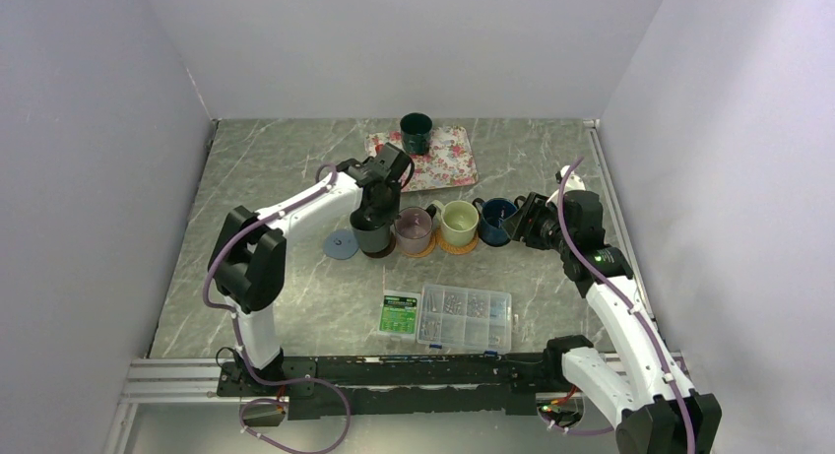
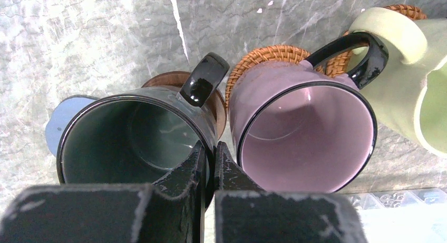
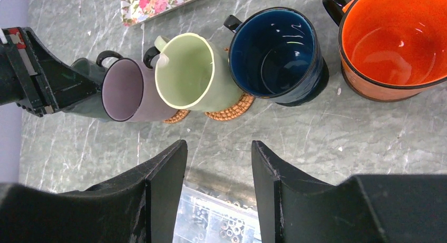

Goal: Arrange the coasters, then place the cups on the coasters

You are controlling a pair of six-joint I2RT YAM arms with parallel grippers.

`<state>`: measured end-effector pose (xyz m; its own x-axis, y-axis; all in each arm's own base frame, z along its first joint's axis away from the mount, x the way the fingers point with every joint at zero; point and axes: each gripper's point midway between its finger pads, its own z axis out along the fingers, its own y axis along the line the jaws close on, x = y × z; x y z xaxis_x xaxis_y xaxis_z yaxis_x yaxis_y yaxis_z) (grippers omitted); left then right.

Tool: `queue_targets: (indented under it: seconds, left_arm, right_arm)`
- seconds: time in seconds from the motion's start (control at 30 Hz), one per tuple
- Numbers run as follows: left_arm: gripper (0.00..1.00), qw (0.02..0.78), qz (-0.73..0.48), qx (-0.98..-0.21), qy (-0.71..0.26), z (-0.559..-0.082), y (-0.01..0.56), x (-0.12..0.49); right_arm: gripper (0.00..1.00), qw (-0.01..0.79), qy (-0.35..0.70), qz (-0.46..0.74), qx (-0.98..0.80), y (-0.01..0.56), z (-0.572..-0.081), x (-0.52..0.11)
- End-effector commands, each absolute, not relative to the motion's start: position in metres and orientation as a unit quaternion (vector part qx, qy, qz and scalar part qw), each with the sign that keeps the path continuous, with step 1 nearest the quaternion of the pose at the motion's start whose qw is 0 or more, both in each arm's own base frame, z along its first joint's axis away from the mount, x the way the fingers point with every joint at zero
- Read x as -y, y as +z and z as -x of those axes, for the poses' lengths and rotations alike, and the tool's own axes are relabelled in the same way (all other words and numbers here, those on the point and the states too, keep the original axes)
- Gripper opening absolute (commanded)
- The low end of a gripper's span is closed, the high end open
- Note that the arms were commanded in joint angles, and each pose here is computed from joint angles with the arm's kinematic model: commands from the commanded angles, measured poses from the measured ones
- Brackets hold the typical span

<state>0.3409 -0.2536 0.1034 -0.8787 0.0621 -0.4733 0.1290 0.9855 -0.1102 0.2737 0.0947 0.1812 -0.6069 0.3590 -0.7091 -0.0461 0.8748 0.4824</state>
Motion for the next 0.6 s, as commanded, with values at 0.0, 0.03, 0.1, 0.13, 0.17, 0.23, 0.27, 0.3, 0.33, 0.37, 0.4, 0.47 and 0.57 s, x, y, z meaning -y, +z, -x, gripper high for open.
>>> queue_targets:
  seconds: [0.0,0.03,0.1,0.13,0.17,0.23,0.27,0.3,0.33,0.37,0.4,0.47,0.57]
  left_arm:
    - [0.03,0.286,-0.044,-0.954,-0.083,-0.3588,0.1224,0.2658]
    - [0.03,0.287,-0.043,-0.954,-0.080,-0.3596,0.1217,0.2653]
    - [0.03,0.288,-0.044,-0.953,-0.079,-0.3603,0.1212,0.2653]
    - [0.03,0.287,-0.044,-0.954,-0.077,-0.3600,0.1201,0.2650]
    - [0.03,0.288,-0.044,-0.953,-0.078,-0.3599,0.1201,0.2653]
    - [0.03,0.289,-0.043,-0.953,-0.077,-0.3599,0.1196,0.2645]
    - [0.03,0.290,-0.043,-0.953,-0.078,-0.3600,0.1195,0.2648]
    - [0.03,0.290,-0.043,-0.953,-0.078,-0.3598,0.1189,0.2649]
    - [0.03,0.290,-0.043,-0.953,-0.078,-0.3602,0.1181,0.2647]
    - [0.03,0.288,-0.044,-0.953,-0.080,-0.3595,0.1165,0.2657]
    - [0.03,0.288,-0.045,-0.953,-0.081,-0.3592,0.1161,0.2667]
    - [0.03,0.287,-0.044,-0.953,-0.080,-0.3594,0.1152,0.2667]
    - [0.03,0.287,-0.044,-0.954,-0.079,-0.3593,0.1146,0.2662]
  right_arm:
    - [0.52,0.440,0.224,-0.092,-0.865,0.1811,-0.2762,-0.0910]
    - [0.52,0.440,0.223,-0.092,-0.865,0.1808,-0.2762,-0.0906]
    - [0.53,0.440,0.222,-0.091,-0.866,0.1808,-0.2759,-0.0905]
    - [0.53,0.439,0.221,-0.091,-0.866,0.1804,-0.2759,-0.0900]
    - [0.52,0.439,0.219,-0.090,-0.867,0.1798,-0.2758,-0.0897]
    - [0.52,0.439,0.218,-0.091,-0.867,0.1795,-0.2759,-0.0890]
    - [0.52,0.439,0.216,-0.091,-0.867,0.1793,-0.2759,-0.0886]
    - [0.52,0.439,0.216,-0.091,-0.867,0.1792,-0.2760,-0.0887]
    - [0.52,0.439,0.216,-0.090,-0.867,0.1790,-0.2761,-0.0887]
    - [0.52,0.439,0.217,-0.090,-0.867,0.1791,-0.2761,-0.0890]
    - [0.52,0.438,0.217,-0.090,-0.867,0.1788,-0.2762,-0.0890]
    - [0.52,0.439,0.217,-0.089,-0.867,0.1796,-0.2764,-0.0892]
    - [0.52,0.436,0.216,-0.089,-0.869,0.1780,-0.2760,-0.0892]
